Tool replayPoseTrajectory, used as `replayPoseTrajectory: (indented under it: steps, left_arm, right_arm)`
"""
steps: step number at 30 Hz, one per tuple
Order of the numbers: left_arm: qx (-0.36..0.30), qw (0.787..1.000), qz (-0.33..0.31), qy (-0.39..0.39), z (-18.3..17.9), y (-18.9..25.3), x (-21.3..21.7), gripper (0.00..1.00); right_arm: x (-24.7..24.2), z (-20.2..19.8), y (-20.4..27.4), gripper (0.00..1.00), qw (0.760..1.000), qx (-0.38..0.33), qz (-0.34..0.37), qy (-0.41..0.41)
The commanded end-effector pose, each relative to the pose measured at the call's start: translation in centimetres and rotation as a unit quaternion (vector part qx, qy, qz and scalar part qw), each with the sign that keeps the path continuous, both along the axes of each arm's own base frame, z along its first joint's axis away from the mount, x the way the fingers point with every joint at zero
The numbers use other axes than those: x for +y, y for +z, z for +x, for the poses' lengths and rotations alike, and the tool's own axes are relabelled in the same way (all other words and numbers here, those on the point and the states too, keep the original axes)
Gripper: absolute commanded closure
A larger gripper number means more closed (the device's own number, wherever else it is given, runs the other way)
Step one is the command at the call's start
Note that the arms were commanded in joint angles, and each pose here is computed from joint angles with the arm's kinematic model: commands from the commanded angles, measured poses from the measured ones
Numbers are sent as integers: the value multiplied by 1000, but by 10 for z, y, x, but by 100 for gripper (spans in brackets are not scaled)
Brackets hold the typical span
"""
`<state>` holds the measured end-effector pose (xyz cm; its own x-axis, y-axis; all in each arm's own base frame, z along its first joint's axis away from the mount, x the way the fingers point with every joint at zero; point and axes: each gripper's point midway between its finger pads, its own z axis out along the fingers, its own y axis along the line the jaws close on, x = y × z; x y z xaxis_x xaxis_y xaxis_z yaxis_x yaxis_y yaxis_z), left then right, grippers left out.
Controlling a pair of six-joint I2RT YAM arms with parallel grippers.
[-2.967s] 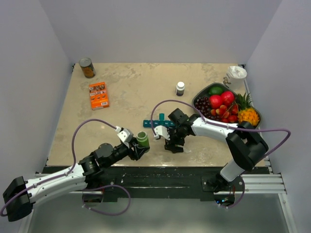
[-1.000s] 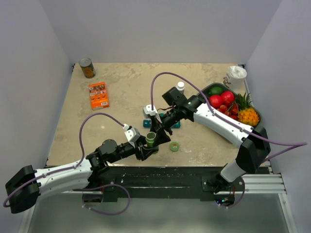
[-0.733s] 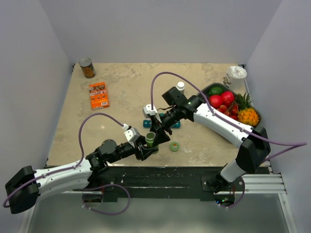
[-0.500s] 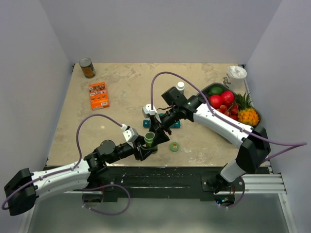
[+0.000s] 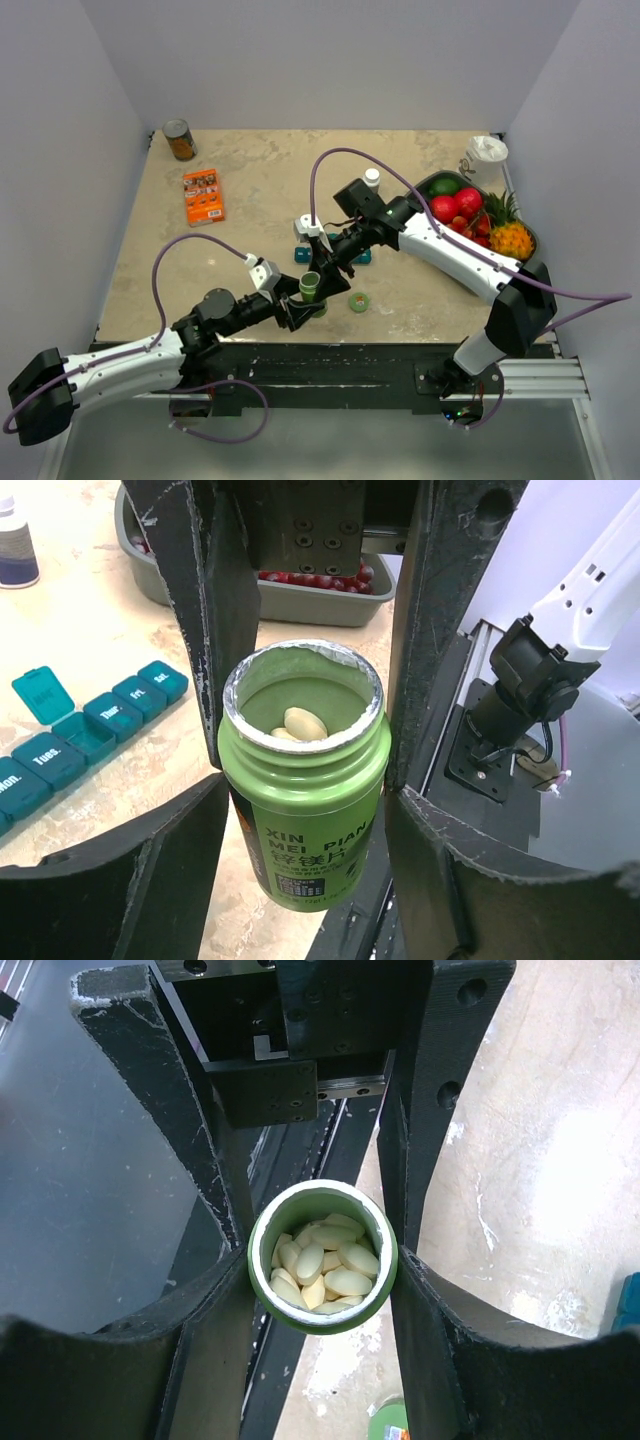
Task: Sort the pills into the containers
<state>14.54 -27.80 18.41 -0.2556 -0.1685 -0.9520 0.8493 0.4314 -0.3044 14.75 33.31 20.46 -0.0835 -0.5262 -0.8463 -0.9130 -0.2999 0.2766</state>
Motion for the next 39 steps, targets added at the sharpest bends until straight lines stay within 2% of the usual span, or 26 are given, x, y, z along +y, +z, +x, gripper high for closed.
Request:
replayPoseTrajectory:
  steps: [1,4,6,7,8,10,11,14,19,20,22,23,29,33,39]
  left_arm:
    - [-33,998,-62,-2,3,46,-5,32]
    - [-35,998,-59,-5,2,45,-6,35]
    - [-35,998,-59,-5,3,44,-6,42]
    - [-37,998,-58,-8,2,45,-7,47]
    - [-37,998,-56,-9,2,44,-8,59]
    - [-37,998,-54,-13,2,44,-10,71]
    - [-36,998,-51,-13,2,43,-10,86]
    - [-36,998,-51,-14,2,44,-10,100]
    - [-34,998,-53,-13,2,43,-9,100]
    - [-35,998,-54,-12,2,44,-8,100]
    - [-33,998,-56,-9,2,43,-7,100]
    - [-33,998,-59,-8,2,44,-7,100]
    - [-30,997,-78,4,4,49,-2,100]
    - [-31,995,-93,17,7,55,2,100]
    - [-33,991,-123,44,14,74,8,100]
  right_arm:
    - [1,-4,11,75,1000,2,15,9]
    - [1,-4,12,75,1000,2,16,9]
    - [0,-3,12,75,1000,2,17,7]
    - [1,-3,11,75,1000,3,17,9]
    - [1,-3,13,75,1000,2,18,9]
    - [1,-4,11,75,1000,5,17,9]
    - [1,-4,11,74,1000,5,17,9]
    - [1,-4,13,70,1000,6,19,9]
    - [0,-3,14,56,1000,8,19,8]
    - [1,-2,15,46,1000,6,20,8]
    - [-1,0,15,34,1000,4,19,4]
    - [-1,0,17,25,1000,2,19,3]
    - [-6,8,32,3,999,-15,28,-11]
    - [-13,17,42,1,999,-27,34,-30]
    - [-21,38,67,1,992,-83,34,-88]
